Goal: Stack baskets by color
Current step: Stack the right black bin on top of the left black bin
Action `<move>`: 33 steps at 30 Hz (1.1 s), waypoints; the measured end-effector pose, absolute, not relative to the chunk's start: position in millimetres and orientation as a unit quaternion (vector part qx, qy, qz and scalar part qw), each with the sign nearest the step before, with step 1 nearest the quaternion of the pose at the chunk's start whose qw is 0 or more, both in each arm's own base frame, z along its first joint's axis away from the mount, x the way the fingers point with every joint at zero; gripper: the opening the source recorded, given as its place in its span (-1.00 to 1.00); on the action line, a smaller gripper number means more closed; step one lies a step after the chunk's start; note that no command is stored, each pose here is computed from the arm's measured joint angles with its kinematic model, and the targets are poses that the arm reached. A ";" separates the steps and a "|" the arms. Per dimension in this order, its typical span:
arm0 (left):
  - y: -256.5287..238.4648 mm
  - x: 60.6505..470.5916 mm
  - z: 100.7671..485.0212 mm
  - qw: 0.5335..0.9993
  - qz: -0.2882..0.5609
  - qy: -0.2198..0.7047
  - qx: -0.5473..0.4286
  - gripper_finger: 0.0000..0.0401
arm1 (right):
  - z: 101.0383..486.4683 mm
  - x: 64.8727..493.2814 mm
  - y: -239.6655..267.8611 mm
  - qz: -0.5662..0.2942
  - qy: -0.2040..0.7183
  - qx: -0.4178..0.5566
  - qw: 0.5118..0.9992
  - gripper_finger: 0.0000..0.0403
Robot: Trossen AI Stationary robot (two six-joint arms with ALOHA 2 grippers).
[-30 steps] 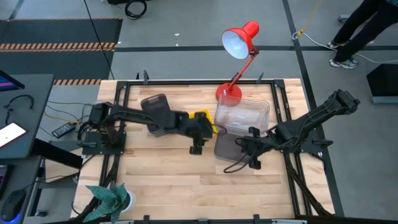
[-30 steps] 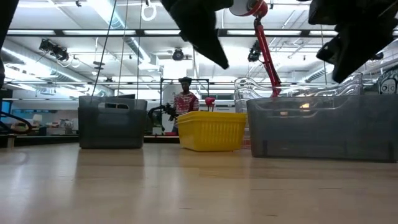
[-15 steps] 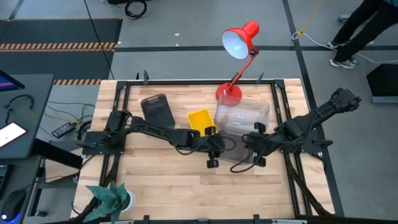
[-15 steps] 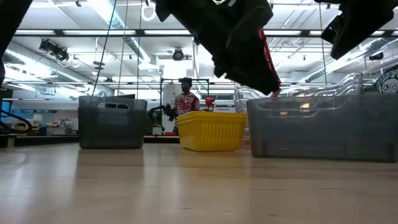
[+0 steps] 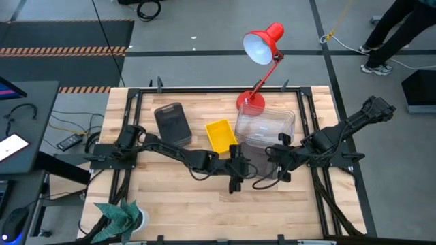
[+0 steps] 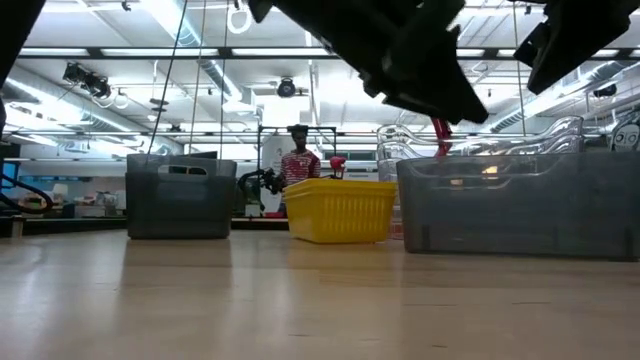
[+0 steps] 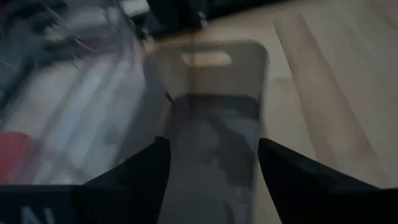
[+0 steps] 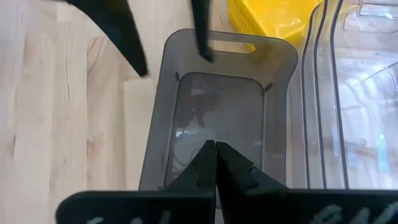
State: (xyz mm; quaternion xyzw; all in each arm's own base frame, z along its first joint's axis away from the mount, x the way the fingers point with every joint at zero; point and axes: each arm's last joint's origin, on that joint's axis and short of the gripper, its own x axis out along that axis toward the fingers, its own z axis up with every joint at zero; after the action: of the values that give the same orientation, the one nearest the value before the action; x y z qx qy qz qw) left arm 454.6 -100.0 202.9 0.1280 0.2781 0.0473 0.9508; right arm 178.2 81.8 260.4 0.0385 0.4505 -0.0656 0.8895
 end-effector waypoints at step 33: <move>-78.2 475.2 168.5 0.959 -0.076 0.273 0.033 -0.01 | 285.1 154.6 69.3 -0.117 0.418 0.039 0.900 -0.98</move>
State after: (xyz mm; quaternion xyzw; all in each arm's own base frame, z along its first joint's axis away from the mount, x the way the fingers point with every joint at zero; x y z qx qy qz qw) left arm 475.2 -78.2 168.5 0.0328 0.2725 -0.0761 0.9586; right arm 154.6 69.3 285.1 0.0389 0.4183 -0.1166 0.9000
